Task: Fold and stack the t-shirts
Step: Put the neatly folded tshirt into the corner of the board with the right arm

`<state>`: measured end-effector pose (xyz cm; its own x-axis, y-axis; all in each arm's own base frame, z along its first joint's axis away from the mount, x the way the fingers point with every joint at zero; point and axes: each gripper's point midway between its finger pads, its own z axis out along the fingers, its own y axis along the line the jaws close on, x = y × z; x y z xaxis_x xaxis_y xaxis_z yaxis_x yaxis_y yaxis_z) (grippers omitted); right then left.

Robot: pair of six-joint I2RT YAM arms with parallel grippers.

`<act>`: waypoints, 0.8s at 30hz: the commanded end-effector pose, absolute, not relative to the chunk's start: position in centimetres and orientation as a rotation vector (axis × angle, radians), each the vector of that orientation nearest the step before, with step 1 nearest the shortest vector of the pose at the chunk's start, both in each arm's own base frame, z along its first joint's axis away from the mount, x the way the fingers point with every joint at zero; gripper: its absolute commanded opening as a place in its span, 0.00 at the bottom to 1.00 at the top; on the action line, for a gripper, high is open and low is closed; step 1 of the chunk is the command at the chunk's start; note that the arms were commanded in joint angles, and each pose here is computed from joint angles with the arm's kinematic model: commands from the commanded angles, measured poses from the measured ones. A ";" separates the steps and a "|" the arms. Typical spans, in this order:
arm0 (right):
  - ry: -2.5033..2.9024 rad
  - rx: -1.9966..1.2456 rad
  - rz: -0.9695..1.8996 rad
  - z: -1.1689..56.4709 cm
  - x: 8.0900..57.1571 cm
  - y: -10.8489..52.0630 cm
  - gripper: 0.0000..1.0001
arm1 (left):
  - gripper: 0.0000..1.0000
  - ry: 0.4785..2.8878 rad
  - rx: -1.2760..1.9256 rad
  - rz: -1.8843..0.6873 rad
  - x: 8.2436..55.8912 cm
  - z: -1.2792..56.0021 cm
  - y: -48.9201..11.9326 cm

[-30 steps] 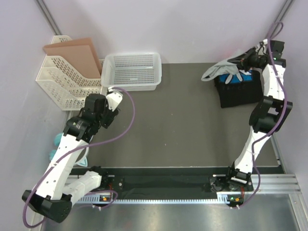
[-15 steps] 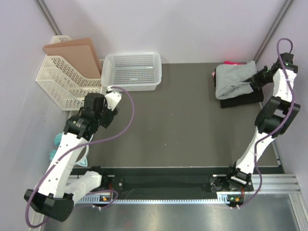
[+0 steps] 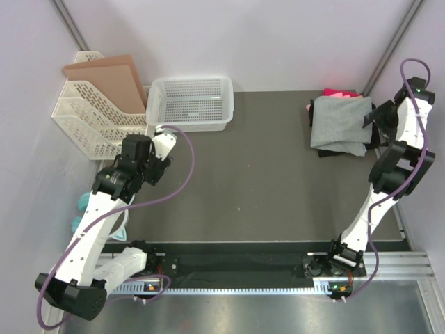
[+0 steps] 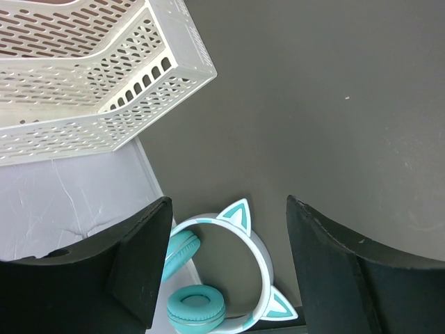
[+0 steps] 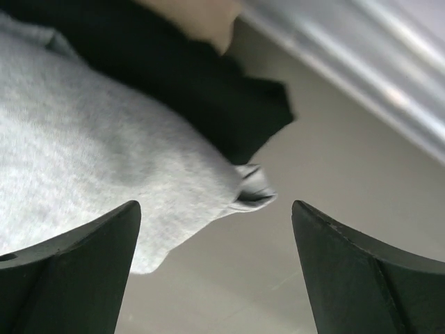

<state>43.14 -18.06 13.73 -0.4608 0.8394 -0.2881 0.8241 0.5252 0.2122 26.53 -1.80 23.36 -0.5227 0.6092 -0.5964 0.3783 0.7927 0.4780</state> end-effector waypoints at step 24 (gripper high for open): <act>2.268 0.855 0.610 14.4 57.4 -8.3 0.82 | 0.85 2.185 0.686 0.315 29.8 22.9 -3.2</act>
<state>55.48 -5.27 15.09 -0.6307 0.7001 -0.3349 0.4243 0.6724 0.6066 27.93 -2.66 21.48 -0.5665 0.5965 -0.5686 0.4078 0.8025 0.4356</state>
